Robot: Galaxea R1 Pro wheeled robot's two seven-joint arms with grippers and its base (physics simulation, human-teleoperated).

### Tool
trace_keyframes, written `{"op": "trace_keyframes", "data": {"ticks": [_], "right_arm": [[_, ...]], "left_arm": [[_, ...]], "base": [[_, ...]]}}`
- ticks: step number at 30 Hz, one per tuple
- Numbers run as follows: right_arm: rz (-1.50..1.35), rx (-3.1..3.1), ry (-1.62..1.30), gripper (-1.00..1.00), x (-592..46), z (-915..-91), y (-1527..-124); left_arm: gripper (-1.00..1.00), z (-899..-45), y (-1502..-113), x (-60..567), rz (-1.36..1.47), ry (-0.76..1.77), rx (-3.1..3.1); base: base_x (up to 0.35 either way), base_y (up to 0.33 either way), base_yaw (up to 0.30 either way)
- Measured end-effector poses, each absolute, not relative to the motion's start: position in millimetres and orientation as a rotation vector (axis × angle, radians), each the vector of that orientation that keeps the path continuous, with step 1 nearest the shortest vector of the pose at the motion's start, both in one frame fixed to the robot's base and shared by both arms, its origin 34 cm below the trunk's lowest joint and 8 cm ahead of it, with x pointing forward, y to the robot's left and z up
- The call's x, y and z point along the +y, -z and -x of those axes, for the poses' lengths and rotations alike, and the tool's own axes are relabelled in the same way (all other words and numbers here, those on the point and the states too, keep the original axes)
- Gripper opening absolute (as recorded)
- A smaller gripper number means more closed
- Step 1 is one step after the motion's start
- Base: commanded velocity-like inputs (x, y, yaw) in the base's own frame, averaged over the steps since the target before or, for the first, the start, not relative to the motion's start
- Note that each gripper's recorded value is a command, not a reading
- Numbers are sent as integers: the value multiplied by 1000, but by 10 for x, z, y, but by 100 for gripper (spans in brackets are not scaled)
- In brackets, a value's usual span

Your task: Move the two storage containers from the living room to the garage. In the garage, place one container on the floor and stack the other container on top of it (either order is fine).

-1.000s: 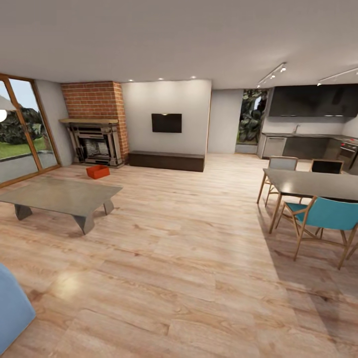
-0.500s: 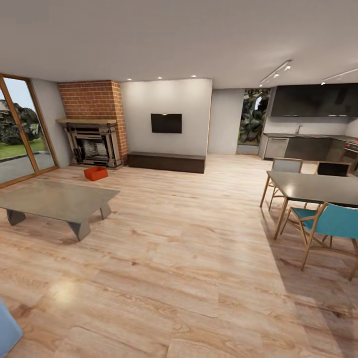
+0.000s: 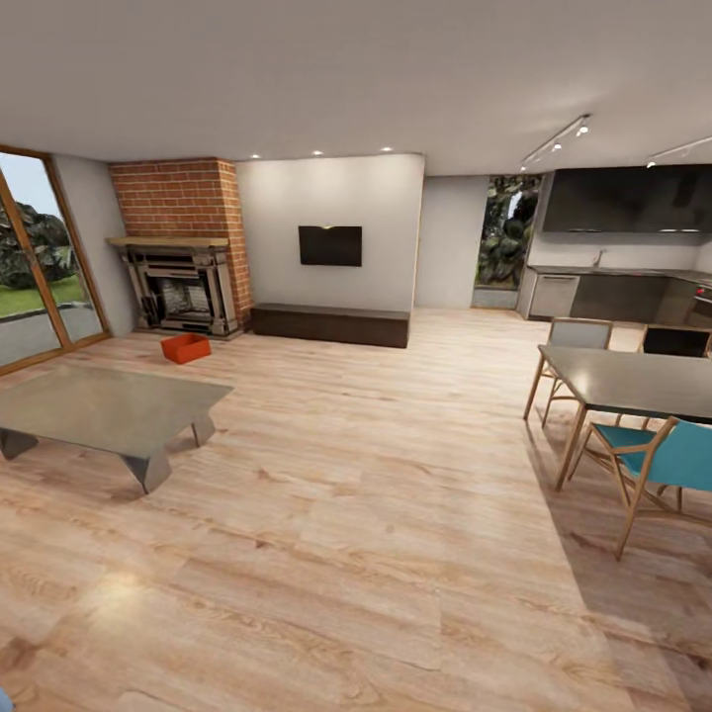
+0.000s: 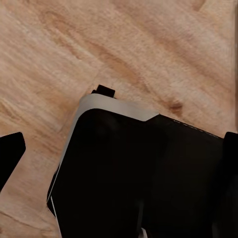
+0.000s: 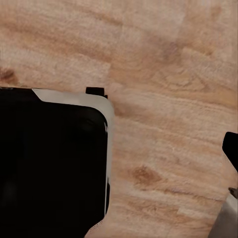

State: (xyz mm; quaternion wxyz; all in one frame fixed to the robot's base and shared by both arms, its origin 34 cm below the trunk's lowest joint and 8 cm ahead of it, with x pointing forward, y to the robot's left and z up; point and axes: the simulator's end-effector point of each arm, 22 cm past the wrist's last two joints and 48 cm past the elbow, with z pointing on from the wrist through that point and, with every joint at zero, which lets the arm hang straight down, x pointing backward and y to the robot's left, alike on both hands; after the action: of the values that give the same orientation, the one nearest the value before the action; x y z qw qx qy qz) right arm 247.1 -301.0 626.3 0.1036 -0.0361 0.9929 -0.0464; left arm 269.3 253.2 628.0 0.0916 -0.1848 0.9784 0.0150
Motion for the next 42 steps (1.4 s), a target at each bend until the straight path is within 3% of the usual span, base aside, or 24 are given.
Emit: {"op": "trace_keyframes", "data": {"ticks": [42], "right_arm": [[106,2930,118,100,-2968,-2469,-6260]], "left_arm": [[100,-2677,-6277,2538,552,-45,2913]], "base": [[324,0,0]]}}
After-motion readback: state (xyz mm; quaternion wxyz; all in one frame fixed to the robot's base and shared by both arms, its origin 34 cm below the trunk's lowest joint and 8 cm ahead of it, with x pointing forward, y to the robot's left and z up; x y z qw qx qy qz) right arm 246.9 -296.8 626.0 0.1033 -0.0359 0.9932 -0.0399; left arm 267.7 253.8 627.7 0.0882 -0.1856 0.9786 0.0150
